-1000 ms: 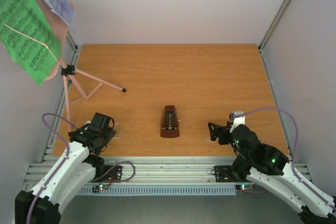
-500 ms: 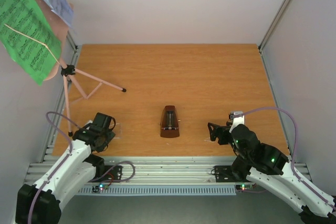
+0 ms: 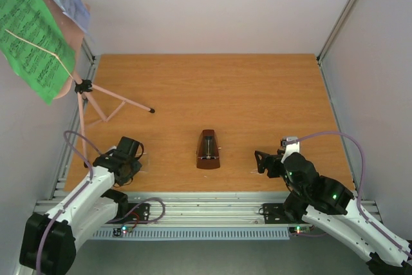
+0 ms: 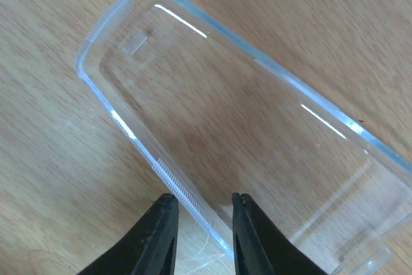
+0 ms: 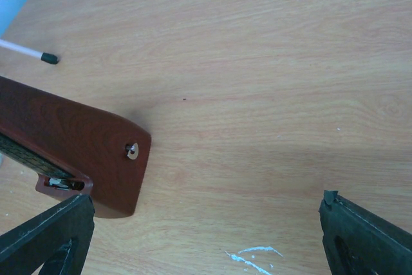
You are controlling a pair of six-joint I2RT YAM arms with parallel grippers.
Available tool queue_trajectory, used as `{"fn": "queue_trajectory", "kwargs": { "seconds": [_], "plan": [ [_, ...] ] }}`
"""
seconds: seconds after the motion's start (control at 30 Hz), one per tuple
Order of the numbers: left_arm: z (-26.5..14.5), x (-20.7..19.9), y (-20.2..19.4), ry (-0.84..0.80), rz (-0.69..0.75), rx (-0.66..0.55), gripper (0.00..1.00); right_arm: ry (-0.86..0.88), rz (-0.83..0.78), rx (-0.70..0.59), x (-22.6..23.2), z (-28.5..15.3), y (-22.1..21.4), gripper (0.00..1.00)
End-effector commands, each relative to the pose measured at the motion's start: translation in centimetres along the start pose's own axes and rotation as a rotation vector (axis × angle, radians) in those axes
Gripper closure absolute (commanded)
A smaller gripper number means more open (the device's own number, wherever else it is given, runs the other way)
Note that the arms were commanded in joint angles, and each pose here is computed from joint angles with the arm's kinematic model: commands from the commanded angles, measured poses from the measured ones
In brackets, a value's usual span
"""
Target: Pack up the instrument practice props
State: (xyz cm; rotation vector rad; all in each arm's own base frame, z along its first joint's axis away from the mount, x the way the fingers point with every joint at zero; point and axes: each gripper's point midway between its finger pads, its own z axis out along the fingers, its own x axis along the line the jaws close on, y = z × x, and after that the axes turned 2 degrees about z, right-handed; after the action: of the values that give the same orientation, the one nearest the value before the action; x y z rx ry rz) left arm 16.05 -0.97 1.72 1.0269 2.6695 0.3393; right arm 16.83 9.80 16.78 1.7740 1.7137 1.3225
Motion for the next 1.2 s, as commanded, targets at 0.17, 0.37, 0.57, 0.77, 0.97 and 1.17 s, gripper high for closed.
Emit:
{"fn": "queue_trajectory", "kwargs": {
  "seconds": [0.17,0.37,0.57,0.77,0.97,1.17],
  "plan": [
    [0.1,-1.4,0.8,-0.018,0.102,-0.014,0.88,-0.008,0.005,0.009,-0.2,0.1,-0.3,0.04],
    [-0.5,-3.7,1.0,-0.064,0.292,0.023,0.97,-0.01,0.007,0.001,-0.3,0.1,-0.2,0.04],
    [0.1,-4.1,0.3,-0.053,0.355,0.069,0.96,-0.014,0.011,0.002,-0.4,0.1,-0.2,0.04],
    [0.3,-4.1,0.0,-0.043,0.363,0.09,0.87,-0.015,0.01,0.002,-0.4,0.1,-0.2,0.04],
    [0.6,-4.1,-0.5,-0.032,0.358,0.131,0.86,-0.019,0.013,0.0,-0.4,0.1,-0.2,0.04],
    [1.0,-4.1,-1.0,-0.01,0.369,0.17,0.95,-0.016,0.018,-0.004,-0.4,0.0,-0.1,0.04]
  ]
}}
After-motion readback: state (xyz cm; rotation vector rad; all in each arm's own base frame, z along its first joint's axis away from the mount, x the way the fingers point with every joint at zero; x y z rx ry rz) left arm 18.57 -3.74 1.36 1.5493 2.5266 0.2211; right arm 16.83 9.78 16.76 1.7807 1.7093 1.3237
